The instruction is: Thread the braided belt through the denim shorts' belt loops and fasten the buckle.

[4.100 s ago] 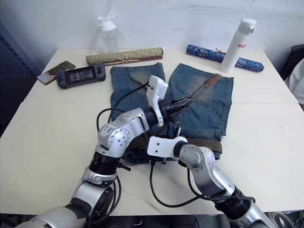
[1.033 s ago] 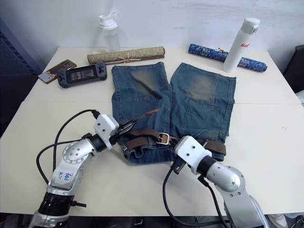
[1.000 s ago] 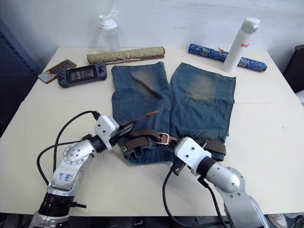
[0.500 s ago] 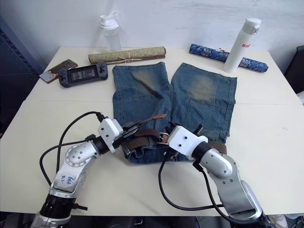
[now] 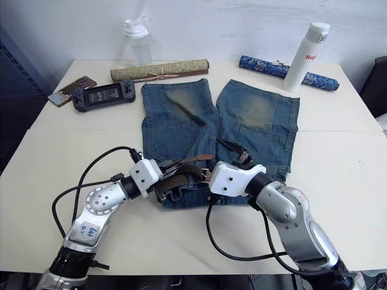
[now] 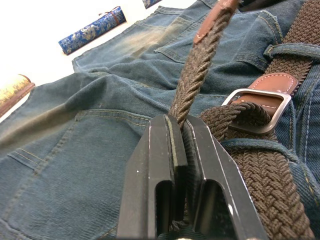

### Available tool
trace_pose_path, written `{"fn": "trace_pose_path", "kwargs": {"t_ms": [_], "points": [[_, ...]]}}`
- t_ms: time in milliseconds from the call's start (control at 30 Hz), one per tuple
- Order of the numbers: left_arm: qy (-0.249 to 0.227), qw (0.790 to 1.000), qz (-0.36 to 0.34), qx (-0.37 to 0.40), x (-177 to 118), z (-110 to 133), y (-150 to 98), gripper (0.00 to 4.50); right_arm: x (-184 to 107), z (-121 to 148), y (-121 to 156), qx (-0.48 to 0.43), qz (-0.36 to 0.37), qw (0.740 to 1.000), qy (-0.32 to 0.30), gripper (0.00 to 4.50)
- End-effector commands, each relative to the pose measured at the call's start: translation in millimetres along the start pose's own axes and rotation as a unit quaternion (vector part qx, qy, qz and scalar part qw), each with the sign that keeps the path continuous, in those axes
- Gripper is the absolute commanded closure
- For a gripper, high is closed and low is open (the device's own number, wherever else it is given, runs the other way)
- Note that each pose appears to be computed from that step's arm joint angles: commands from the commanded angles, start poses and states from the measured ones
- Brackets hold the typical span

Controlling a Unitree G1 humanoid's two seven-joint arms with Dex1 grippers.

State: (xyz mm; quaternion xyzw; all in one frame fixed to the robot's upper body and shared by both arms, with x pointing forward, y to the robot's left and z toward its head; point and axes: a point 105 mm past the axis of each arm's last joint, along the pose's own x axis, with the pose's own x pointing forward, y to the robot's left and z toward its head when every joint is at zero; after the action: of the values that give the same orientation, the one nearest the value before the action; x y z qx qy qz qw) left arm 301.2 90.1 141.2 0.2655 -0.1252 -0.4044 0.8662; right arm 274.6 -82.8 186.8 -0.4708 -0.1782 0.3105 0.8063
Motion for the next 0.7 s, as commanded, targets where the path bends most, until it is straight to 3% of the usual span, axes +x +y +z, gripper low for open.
{"fn": "trace_pose_path", "kwargs": {"t_ms": [33, 133, 267, 467, 667, 700], "points": [[-0.010, 1.000, -0.006, 0.017, 1.1, 5.5, -2.3, 4.50, 1.8, 11.1, 0.6, -0.022, 0.006, 0.999, -0.025, 1.43], [-0.015, 1.000, -0.004, 0.017, 1.5, 7.4, -1.5, 4.50, 3.3, 7.7, 4.5, -0.021, 0.014, 1.000, -0.019, 2.39], [-0.016, 1.000, -0.006, 0.025, 1.3, 8.4, -0.6, 4.50, 3.5, 4.5, 5.4, -0.019, 0.014, 1.000, -0.013, 4.35], [-0.024, 0.999, -0.004, 0.023, 1.7, 11.2, -0.4, 4.50, 4.3, 6.4, 7.9, -0.016, 0.019, 1.000, -0.019, 4.44], [-0.034, 0.999, -0.002, 0.017, 1.2, 17.0, 0.2, 2.19, 5.5, 6.9, 12.4, -0.034, 0.032, 0.999, -0.021, 4.50], [-0.037, 0.999, 0.001, 0.017, 0.6, 18.2, 0.6, 2.19, 5.6, 7.0, 13.0, -0.037, 0.033, 0.999, -0.021, 4.50]]}}
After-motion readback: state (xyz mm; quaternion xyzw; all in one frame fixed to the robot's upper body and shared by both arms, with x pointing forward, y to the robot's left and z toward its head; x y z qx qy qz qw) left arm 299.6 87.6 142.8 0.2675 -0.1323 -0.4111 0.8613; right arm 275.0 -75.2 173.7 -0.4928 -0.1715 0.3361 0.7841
